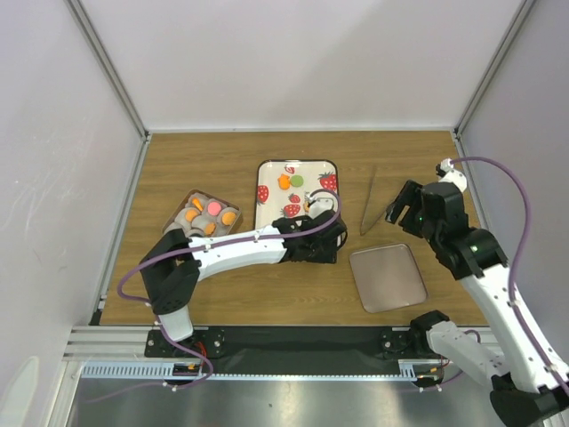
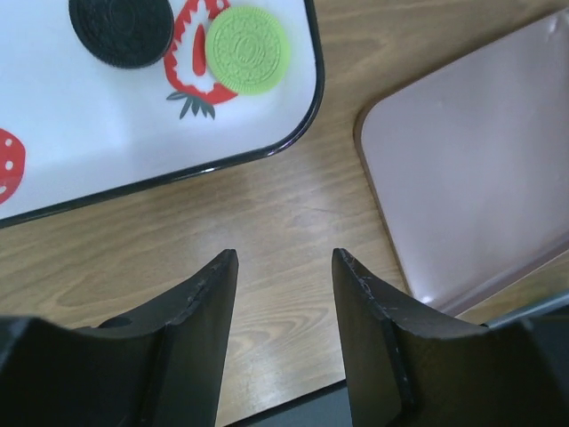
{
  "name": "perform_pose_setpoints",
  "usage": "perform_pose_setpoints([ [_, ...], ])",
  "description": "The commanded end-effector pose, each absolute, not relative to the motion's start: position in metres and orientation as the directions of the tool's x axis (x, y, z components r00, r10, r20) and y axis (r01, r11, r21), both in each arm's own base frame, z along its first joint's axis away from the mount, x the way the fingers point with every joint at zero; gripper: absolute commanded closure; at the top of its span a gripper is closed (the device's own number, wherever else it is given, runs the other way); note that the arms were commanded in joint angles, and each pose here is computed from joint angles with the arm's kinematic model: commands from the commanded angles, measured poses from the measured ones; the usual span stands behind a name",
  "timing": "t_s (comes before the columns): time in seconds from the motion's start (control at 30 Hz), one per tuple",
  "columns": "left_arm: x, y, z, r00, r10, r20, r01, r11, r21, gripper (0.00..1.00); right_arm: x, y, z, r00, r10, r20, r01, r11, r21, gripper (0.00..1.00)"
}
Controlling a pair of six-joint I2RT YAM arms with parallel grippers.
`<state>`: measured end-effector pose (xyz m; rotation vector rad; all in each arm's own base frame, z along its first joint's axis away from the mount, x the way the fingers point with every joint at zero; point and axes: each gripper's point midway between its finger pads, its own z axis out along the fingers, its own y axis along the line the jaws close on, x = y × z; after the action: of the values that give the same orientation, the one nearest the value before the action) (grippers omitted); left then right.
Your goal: Pack the cookies
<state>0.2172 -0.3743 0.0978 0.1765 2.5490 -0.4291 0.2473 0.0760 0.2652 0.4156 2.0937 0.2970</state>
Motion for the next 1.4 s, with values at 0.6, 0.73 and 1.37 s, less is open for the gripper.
perform_pose_setpoints([
  [0.6,0.161,-0.359,0.166,-0.780,0.171,-0.602,0.503,0.744,-0.440,0.45,0.249,-0.022,0.096,-0.537,0.670,-0.512,0.629,0.723,0.286,0.27],
  [0.73,0.156,-0.360,0.158,-0.788,0.167,-0.592,0.502,0.731,-0.463,0.45,0.256,-0.024,0.080,-0.547,0.675,-0.495,0.642,0.718,0.270,0.29],
  [1.37,0.164,-0.379,0.121,-0.812,0.167,-0.560,0.477,0.743,-0.470,0.45,0.282,-0.030,0.036,-0.632,0.627,-0.454,0.620,0.762,0.189,0.44],
])
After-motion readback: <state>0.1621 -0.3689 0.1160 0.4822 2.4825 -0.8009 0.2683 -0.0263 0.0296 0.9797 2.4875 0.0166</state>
